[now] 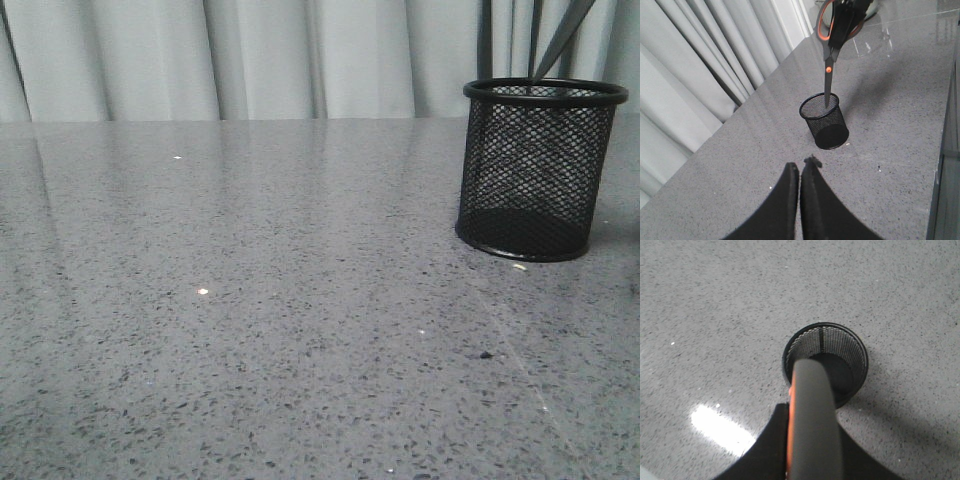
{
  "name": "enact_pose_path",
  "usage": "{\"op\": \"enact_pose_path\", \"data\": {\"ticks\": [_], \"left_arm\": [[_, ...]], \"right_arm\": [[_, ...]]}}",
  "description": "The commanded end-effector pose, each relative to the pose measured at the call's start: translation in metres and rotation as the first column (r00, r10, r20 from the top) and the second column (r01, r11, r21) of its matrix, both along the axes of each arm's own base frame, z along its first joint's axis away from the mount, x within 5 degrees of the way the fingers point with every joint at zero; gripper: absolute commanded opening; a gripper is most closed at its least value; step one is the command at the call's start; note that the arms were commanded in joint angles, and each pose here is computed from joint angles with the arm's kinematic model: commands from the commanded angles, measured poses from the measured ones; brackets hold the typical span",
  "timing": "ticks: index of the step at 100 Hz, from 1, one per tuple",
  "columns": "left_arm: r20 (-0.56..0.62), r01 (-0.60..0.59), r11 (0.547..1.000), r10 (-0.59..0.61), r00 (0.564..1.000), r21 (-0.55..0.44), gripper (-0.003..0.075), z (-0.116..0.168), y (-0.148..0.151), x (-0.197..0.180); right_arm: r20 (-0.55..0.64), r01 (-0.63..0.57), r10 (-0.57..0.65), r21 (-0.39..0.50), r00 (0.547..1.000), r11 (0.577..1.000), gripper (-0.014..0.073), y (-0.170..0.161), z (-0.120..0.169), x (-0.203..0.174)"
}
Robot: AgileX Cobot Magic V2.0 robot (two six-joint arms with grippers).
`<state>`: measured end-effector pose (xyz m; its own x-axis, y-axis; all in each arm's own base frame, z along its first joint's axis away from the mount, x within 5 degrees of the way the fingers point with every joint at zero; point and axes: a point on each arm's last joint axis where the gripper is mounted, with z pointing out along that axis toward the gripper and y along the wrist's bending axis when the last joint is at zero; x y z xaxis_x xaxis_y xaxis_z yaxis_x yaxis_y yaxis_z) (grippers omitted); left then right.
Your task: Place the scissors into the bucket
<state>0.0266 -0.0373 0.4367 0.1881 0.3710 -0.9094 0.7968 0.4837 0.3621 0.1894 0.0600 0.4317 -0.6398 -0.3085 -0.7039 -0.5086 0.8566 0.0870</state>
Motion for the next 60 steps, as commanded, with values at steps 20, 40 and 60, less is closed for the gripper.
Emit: {"op": "enact_pose_path", "data": {"ticks": [20,40,60], "left_arm": [[0.055,0.018,0.992,-0.011,0.998,-0.127,-0.002,0.015,-0.003,0.0],[0.037,0.026,0.992,-0.022,0.999,-0.124,-0.002,0.014,-0.003,-0.001],[0.038,0.026,0.992,-0.021,0.999,-0.125,-0.002,0.014,-0.003,-0.001]], "right_arm": [[0.032,0.051,-0.051,0.014,0.998,0.999,-0.0062,0.004,-0.011,0.048],[-0.046,0.05,-0.05,-0.002,0.998,0.999,-0.0062,0.008,-0.031,0.07],[-0.062,0.052,-0.052,-0.004,0.997,0.999,0.0111,0.009,-0.036,0.076]]}}
